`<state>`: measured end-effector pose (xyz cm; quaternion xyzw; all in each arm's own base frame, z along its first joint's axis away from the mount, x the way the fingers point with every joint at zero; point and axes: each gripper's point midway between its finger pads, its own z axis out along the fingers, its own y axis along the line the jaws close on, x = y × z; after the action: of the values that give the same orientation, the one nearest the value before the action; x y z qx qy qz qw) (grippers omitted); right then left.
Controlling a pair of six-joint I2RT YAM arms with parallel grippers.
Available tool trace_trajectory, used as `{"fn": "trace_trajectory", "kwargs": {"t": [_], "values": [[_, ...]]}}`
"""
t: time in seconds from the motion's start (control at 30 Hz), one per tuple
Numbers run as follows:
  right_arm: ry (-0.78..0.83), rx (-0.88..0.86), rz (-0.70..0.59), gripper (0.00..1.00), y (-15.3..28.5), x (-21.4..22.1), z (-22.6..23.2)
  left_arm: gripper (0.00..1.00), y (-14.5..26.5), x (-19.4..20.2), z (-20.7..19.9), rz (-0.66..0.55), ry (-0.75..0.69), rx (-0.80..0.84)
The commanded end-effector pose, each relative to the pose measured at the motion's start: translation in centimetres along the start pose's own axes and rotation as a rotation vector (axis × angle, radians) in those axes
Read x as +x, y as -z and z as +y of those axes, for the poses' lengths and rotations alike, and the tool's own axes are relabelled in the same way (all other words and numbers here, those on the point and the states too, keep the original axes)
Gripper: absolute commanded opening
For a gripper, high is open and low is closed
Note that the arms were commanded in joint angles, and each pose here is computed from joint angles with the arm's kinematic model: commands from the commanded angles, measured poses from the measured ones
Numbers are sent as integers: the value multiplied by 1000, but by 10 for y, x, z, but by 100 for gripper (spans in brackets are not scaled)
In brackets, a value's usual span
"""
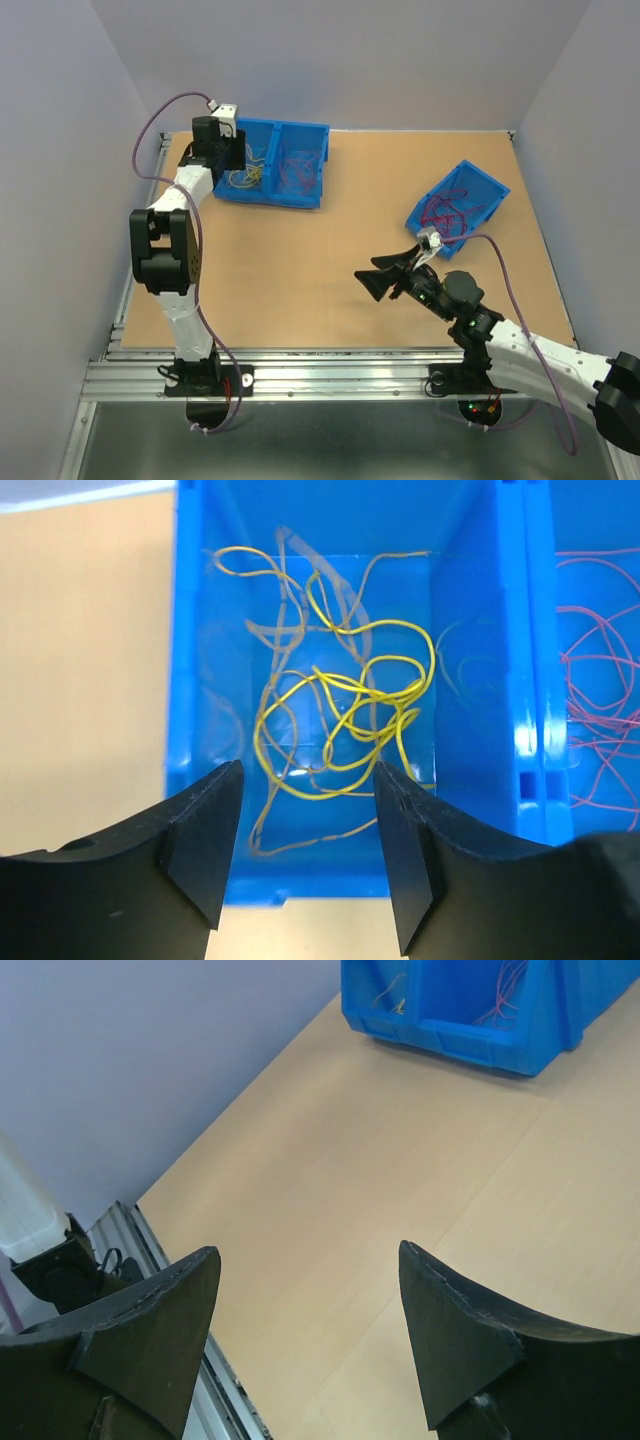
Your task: Untangle the cables
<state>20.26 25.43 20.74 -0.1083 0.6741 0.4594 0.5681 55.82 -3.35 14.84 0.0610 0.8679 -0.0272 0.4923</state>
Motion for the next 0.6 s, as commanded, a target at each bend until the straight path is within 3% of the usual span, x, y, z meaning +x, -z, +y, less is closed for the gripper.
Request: {"fn": "trace_trajectory", "kwargs": {"t": [0.0, 0.1, 0.17, 0.2, 0.27, 0.3, 0.4, 0.43, 0.57], "values": [[12, 44, -41, 78, 1, -1, -10, 67, 56, -69, 9, -203, -31, -61], [19, 92, -55, 86, 2, -1, -21, 72, 79, -71, 4, -234, -53, -55], [26, 130, -60, 90, 4, -1, -28, 83, 91, -70, 0, -247, -69, -41], [29, 141, -59, 93, 4, -1, -30, 99, 106, -71, -4, -266, -76, -24], [38, 173, -48, 96, 5, 1, -36, 99, 118, -54, -9, -258, -82, -3], [38, 204, -46, 97, 6, 1, -42, 99, 140, -65, -15, -317, -93, 25], [61, 245, -49, 98, 10, 3, -51, 99, 176, -47, -28, -382, -131, 74], [68, 254, -65, 98, 11, -1, -53, 99, 175, -17, -30, -352, -130, 77], [95, 345, -98, 98, 21, -4, -70, 99, 232, -5, -21, -508, -141, -15]]}}
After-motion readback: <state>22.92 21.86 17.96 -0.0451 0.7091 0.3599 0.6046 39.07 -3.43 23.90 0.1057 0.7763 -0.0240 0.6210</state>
